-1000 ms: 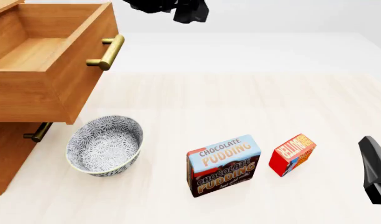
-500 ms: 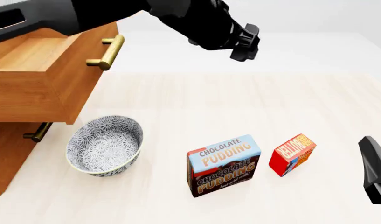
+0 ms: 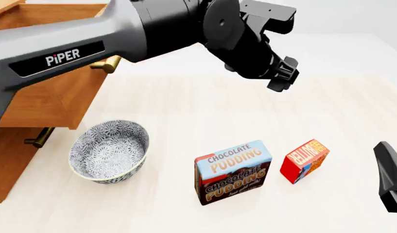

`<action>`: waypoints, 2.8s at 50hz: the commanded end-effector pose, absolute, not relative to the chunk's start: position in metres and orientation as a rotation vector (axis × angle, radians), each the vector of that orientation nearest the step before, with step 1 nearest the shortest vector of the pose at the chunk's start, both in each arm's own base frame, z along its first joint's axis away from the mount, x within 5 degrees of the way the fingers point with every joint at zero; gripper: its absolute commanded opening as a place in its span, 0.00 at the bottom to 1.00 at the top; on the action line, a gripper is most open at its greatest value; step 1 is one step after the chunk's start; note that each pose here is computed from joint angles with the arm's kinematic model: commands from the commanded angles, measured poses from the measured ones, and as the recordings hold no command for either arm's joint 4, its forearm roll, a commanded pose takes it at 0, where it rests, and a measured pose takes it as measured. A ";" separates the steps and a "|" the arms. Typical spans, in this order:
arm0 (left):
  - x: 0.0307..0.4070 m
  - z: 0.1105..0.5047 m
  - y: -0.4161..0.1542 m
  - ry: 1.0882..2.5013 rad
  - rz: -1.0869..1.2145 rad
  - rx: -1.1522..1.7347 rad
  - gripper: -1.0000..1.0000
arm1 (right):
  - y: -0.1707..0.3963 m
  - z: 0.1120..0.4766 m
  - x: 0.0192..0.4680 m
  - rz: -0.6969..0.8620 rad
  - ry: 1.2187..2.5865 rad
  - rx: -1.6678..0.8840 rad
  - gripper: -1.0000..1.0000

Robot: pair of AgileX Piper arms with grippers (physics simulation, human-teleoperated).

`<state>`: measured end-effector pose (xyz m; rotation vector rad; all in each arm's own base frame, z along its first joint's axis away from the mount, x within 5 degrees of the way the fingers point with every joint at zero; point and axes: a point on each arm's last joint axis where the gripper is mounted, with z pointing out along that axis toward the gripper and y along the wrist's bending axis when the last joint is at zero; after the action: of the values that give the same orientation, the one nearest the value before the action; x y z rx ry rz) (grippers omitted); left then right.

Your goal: Put the butter at the back in the top drawer of the cabinet and close it.

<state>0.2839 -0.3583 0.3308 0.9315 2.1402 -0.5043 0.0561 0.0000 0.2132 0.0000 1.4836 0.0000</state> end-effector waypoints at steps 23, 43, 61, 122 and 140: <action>0.278 0.282 -0.407 2.219 -0.513 1.001 1.00 | 0.000 0.213 0.056 0.000 1.484 0.000 1.00; 0.276 0.253 -0.428 2.260 -0.513 1.023 1.00 | 0.000 0.213 0.056 0.000 1.484 0.000 1.00; 0.276 0.231 -0.444 2.289 -0.511 1.035 1.00 | 0.000 0.213 0.056 0.000 1.484 0.000 1.00; 0.267 0.177 -0.472 2.357 -0.504 1.059 1.00 | 0.000 0.213 0.056 0.000 1.484 0.000 1.00; 0.264 0.164 -0.475 2.374 -0.499 1.063 1.00 | 0.000 0.213 0.056 0.000 1.484 0.000 1.00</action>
<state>0.2652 -0.4737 0.1707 1.0607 2.3662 -0.5016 0.0561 0.0000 0.2132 0.0000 1.4836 0.0000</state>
